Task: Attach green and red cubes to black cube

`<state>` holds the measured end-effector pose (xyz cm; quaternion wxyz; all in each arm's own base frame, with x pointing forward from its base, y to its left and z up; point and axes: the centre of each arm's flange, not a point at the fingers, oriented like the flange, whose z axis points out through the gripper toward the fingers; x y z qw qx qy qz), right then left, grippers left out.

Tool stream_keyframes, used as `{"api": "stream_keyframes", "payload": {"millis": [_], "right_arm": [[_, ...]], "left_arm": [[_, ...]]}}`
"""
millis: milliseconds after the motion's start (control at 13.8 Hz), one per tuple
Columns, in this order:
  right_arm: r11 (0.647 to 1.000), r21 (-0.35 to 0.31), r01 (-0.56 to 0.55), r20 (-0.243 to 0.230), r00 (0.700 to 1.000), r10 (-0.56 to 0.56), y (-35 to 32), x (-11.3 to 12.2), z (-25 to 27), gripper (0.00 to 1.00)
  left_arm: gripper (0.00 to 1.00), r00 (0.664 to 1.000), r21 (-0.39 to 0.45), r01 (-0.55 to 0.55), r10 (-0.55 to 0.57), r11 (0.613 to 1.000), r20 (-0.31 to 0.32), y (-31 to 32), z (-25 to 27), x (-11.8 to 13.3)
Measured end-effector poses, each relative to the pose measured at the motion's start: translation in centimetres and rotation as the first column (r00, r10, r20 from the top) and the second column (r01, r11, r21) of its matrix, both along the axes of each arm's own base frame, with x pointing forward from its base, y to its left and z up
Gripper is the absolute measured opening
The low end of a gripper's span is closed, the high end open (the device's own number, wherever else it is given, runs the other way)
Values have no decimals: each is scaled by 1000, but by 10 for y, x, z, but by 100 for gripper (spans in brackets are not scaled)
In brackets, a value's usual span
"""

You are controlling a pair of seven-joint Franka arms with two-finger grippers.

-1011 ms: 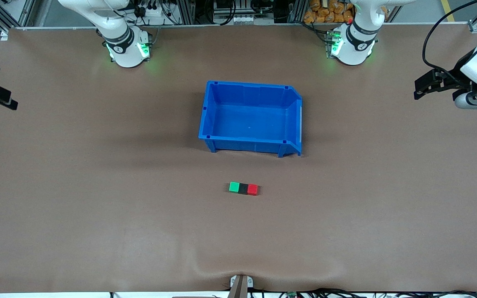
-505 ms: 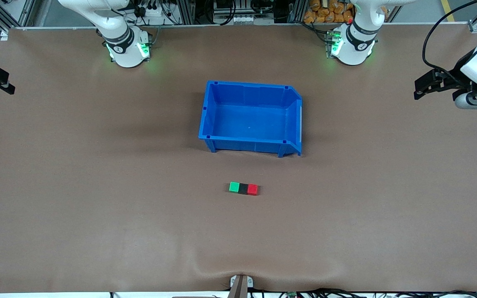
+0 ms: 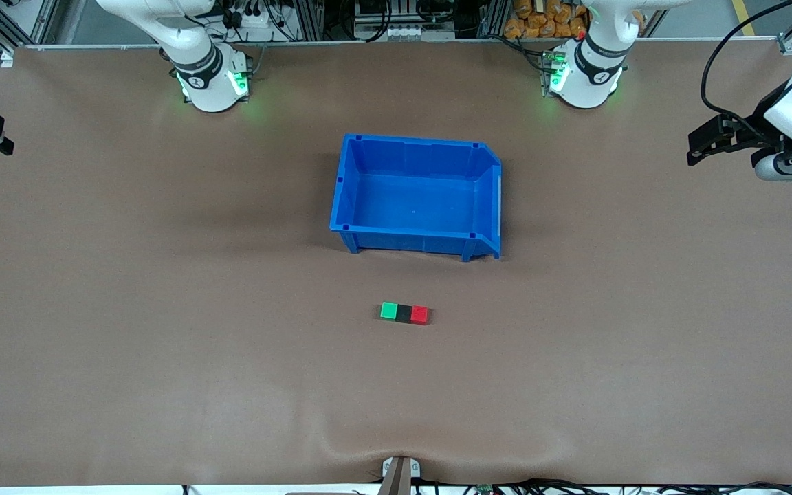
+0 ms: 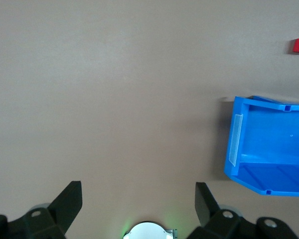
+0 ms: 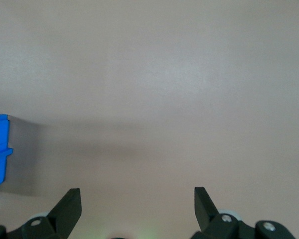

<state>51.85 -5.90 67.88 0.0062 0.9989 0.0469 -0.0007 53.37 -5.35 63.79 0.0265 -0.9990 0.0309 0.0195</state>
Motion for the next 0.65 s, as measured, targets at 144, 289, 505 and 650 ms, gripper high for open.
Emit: {"api": "stream_keyframes", "payload": {"millis": [144,289,505,650], "right_arm": [[1000,0,-2,1,1000,2,1,0,1,100],[1000,0,-7,1,1000,7,5,1,1,100],[1000,0,-3,2,1000,3,9,1,1,100],[1000,0,-3,2,1000,3,9,1,1,100]], "left_arm": [[100,1000,0,0,0,1000,0,0,0,0],[100,1000,0,1,-1,1000,0,0,0,0],[100,1000,0,1,-1,1000,0,0,0,0],[100,1000,0,1,-1,1000,0,0,0,0]]}}
